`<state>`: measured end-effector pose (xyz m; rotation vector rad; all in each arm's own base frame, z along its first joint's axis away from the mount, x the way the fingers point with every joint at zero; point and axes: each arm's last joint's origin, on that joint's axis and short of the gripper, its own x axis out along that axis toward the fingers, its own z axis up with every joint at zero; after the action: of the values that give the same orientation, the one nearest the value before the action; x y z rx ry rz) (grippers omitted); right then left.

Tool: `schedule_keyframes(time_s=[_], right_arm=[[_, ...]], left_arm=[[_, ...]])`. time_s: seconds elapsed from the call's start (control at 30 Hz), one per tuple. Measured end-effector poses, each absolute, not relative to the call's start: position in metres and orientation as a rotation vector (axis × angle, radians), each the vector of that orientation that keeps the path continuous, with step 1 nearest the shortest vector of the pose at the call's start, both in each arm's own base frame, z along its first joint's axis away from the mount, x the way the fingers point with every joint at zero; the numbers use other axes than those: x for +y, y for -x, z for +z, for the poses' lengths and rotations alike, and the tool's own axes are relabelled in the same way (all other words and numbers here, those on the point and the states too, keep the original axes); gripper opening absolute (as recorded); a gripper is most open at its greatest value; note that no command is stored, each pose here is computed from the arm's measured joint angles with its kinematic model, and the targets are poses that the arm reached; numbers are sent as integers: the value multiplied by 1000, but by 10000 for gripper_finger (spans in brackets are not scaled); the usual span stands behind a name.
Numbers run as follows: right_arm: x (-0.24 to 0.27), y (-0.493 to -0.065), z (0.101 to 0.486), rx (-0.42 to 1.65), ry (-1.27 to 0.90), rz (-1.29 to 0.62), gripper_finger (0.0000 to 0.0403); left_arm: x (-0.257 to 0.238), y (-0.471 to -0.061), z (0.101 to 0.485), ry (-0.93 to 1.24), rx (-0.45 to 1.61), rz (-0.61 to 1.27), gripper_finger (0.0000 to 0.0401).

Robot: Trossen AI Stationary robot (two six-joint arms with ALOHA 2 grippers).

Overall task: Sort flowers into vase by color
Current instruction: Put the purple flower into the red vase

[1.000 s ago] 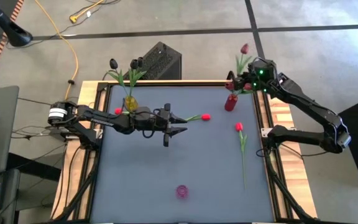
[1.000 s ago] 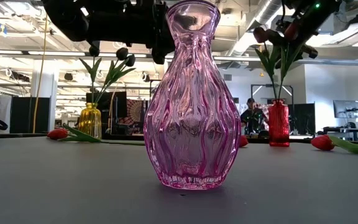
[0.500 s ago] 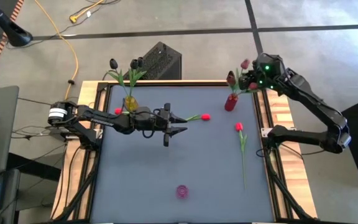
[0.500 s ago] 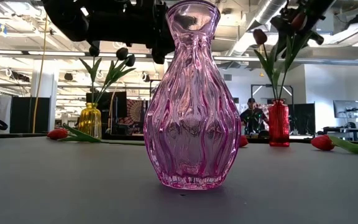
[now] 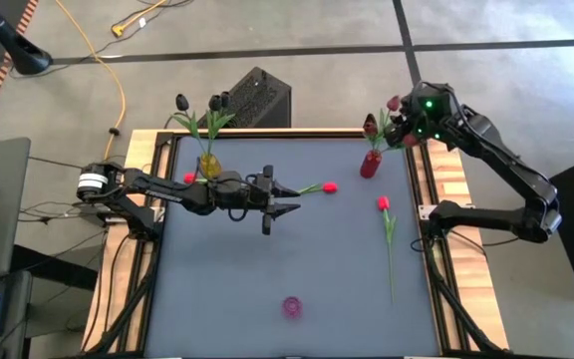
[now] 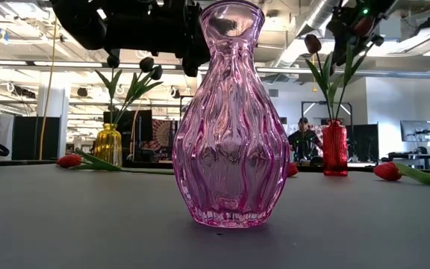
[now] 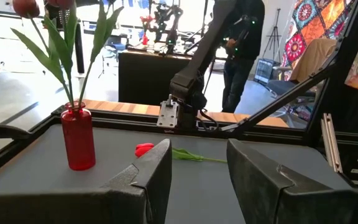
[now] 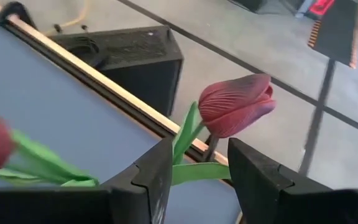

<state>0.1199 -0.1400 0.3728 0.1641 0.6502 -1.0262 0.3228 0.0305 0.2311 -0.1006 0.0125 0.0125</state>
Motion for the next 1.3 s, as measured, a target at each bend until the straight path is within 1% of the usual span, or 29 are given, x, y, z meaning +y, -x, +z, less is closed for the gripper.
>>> schedule_keyframes(time_s=[0.13, 0.23, 0.33, 0.5, 0.6, 1.0, 1.3], right_arm=[[-148, -124, 368, 647, -214, -1165, 174], [-152, -129, 364, 650, -231, -1197, 169], [-154, -132, 362, 646, -263, -1191, 166], [-150, -131, 361, 638, -323, -1125, 166], [-149, -128, 363, 624, -331, -1130, 166], [-159, -123, 375, 394, -421, -1218, 163], [-153, -118, 388, 222, -529, -1233, 163]], left_arm=[[31, -323, 231, 103, 12, 12, 141], [31, -323, 231, 115, 13, 13, 141], [31, -323, 231, 115, 13, 12, 141], [31, -323, 231, 103, 13, 12, 141], [31, -323, 231, 99, 13, 12, 141], [31, -323, 230, 92, 19, 12, 141], [30, -323, 228, 94, 40, 11, 141]])
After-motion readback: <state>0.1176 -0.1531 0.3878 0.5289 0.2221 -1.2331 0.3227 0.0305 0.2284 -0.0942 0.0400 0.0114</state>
